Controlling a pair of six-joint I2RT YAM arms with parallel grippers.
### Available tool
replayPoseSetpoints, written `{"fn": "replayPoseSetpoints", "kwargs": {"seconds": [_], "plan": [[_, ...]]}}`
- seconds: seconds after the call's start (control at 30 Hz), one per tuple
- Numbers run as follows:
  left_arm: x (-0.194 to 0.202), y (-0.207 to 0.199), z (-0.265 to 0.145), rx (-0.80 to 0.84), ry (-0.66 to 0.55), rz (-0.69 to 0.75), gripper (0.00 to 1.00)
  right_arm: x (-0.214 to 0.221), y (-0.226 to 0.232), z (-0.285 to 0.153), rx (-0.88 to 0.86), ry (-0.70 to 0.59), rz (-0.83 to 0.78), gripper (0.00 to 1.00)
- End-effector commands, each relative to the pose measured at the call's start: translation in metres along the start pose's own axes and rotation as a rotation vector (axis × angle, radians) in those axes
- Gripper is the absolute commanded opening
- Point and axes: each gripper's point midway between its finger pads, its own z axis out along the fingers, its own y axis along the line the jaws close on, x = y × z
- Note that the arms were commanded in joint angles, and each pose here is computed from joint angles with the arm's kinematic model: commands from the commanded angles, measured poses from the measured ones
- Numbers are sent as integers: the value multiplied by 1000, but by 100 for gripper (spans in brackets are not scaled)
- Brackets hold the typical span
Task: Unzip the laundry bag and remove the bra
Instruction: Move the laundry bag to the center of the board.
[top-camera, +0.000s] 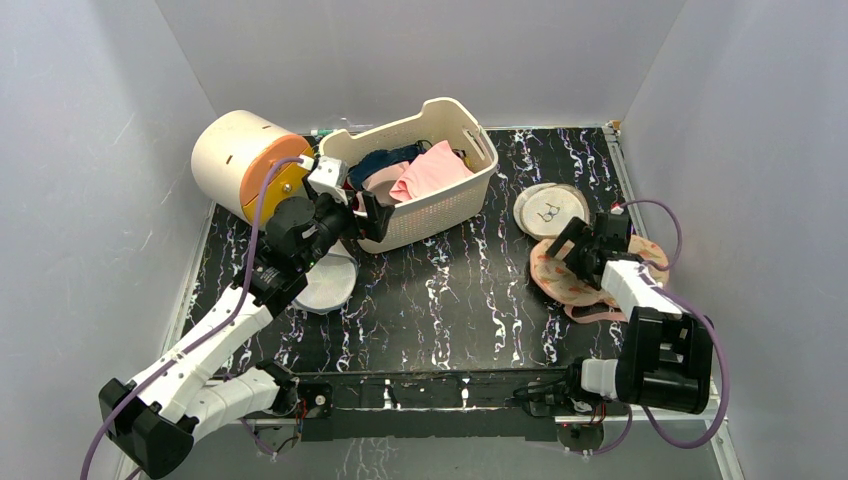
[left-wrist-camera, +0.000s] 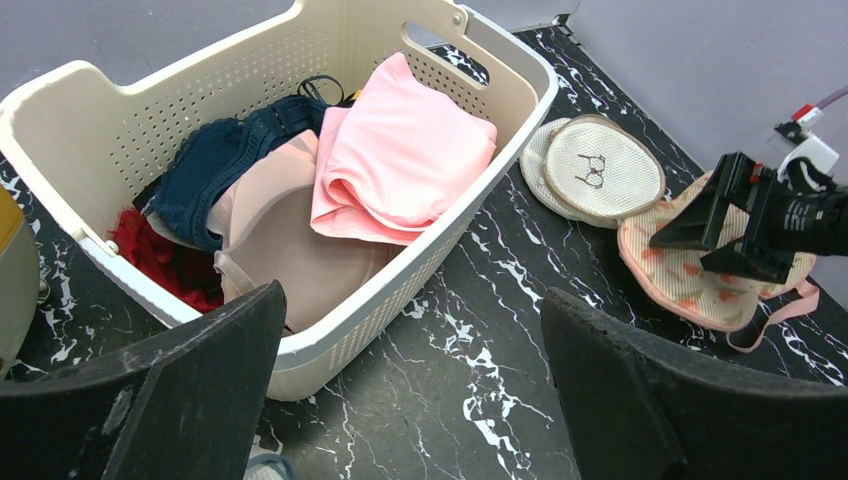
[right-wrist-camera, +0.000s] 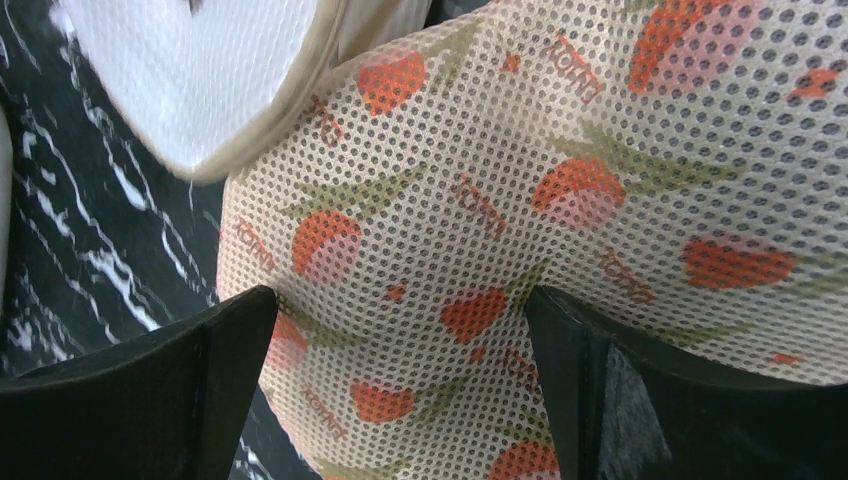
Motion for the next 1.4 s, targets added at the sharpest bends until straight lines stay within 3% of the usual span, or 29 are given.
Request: {"fn": "replayPoseSetpoints", "kwargs": {"seconds": [0.0, 0.43, 0.57, 0.73, 0.97, 1.13, 1.37], "plan": [[-21, -9, -2, 34, -49, -15, 98, 38, 20, -10, -129, 108, 36, 98], [-17, -15, 0, 65, -34, -39, 98, 138, 87, -46, -316, 290, -68, 98], [-15, -15, 2, 62, -29, -37, 98, 186, 126, -64, -415, 395, -213, 98], [-9, -14, 6, 59, -13, -37, 98, 214, 178, -91, -489, 385, -492, 98], [-2, -12, 10, 47, 5, -35, 98, 169, 205, -105, -506, 203, -590, 98], [-1, -12, 11, 50, 10, -35, 98, 111, 207, -97, -517, 96, -500, 98], [10, -25, 19, 120, 65, -22, 98, 50, 172, -67, -434, 94, -371, 98]]}}
